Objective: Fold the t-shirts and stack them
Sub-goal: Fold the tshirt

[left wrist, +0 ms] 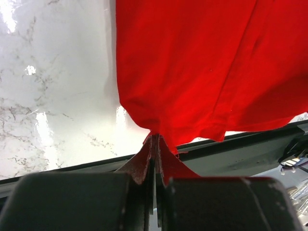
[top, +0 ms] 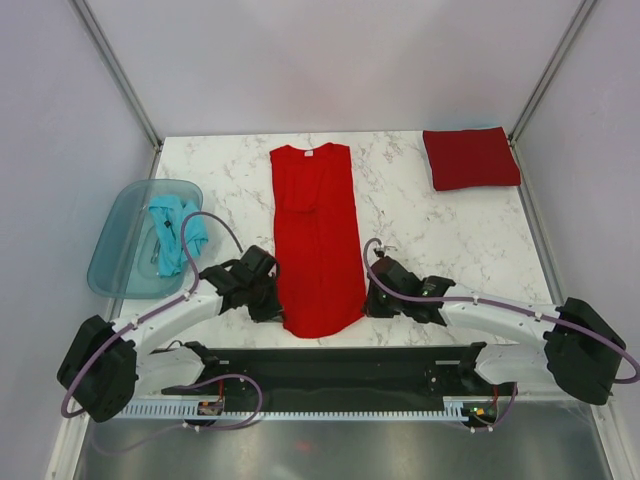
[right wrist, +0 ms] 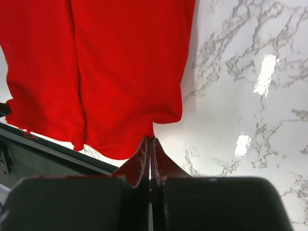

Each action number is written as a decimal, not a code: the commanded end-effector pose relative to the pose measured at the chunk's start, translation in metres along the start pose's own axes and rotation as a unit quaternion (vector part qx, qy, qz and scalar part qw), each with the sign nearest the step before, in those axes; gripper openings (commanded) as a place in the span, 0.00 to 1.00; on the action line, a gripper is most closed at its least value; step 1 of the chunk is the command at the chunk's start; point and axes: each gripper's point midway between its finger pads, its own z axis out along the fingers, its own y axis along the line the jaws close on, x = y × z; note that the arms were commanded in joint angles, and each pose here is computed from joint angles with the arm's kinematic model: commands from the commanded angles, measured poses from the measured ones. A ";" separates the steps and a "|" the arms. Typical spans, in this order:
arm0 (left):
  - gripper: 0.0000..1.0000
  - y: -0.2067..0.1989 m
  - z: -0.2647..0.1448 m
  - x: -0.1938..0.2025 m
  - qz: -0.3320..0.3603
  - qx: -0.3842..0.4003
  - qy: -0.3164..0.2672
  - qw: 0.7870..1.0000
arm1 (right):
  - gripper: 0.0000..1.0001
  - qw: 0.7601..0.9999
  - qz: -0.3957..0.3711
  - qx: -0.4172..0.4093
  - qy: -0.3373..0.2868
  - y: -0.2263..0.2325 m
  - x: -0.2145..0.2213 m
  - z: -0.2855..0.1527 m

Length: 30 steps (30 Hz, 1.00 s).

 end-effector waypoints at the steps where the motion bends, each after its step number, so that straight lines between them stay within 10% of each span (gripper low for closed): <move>1: 0.02 -0.012 -0.003 -0.011 0.016 0.010 -0.004 1.000 | 0.00 0.999 -0.015 0.008 -0.027 0.007 -0.025 0.000; 30: 0.02 -0.032 0.007 -0.208 0.039 -0.008 -0.089 0.995 | 0.00 0.996 -0.073 -0.002 -0.057 0.026 -0.197 0.057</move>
